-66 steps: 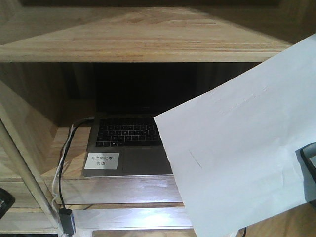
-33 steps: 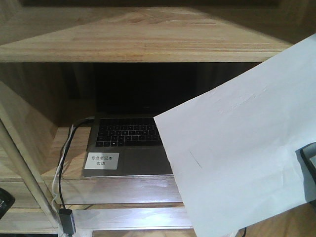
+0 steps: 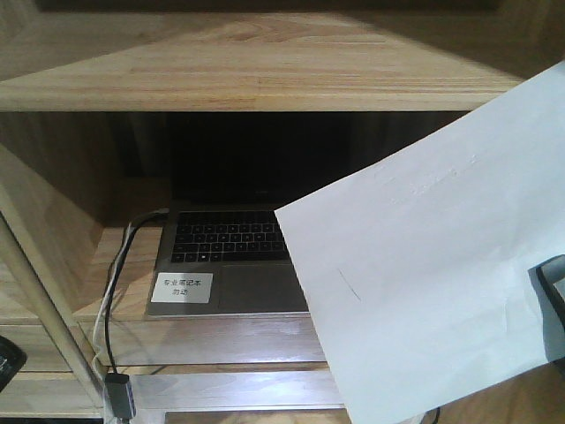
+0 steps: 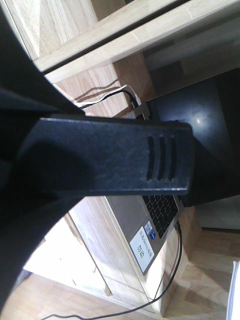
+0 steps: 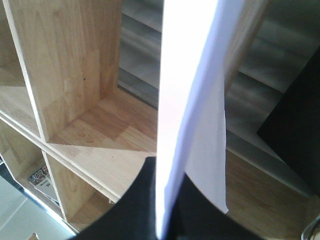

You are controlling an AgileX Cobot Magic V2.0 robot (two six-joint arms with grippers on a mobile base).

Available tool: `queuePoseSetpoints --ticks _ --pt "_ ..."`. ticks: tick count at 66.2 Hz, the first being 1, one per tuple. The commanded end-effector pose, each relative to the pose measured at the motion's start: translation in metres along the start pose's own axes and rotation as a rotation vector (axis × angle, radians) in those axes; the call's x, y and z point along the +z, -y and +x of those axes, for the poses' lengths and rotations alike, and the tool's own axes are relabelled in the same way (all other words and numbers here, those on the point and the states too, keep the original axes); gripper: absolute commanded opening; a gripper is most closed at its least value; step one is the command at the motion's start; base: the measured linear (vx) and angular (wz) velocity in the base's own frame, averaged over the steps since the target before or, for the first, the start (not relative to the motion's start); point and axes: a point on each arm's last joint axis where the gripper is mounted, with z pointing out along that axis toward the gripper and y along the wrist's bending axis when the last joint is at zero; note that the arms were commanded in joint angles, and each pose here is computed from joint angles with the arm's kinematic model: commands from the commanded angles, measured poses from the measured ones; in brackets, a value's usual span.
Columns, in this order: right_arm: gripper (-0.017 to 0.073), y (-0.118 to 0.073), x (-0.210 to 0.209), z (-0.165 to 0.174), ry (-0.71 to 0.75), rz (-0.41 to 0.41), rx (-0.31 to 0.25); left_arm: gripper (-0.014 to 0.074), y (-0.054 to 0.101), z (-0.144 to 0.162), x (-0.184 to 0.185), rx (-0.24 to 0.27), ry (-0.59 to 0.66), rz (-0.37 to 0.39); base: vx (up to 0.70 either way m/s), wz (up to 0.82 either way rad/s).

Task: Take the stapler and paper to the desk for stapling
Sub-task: 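Pull the white paper off the shelf with the right gripper, then drive the base to the wooden desk holding stapler and paper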

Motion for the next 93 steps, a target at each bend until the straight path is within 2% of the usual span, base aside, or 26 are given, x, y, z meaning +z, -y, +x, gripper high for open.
queuePoseSetpoints --ticks 1,93 --pt "-0.0005 -0.0051 -0.0008 -0.0007 0.011 -0.062 -0.003 -0.0007 -0.0017 -0.0181 -0.0044 -0.01 0.134 -0.013 0.0 0.0" --pt "-0.0005 -0.0051 -0.0008 -0.0007 0.011 -0.062 -0.003 -0.0007 -0.0017 -0.0181 -0.0044 -0.01 0.134 -0.013 -0.13 0.01"
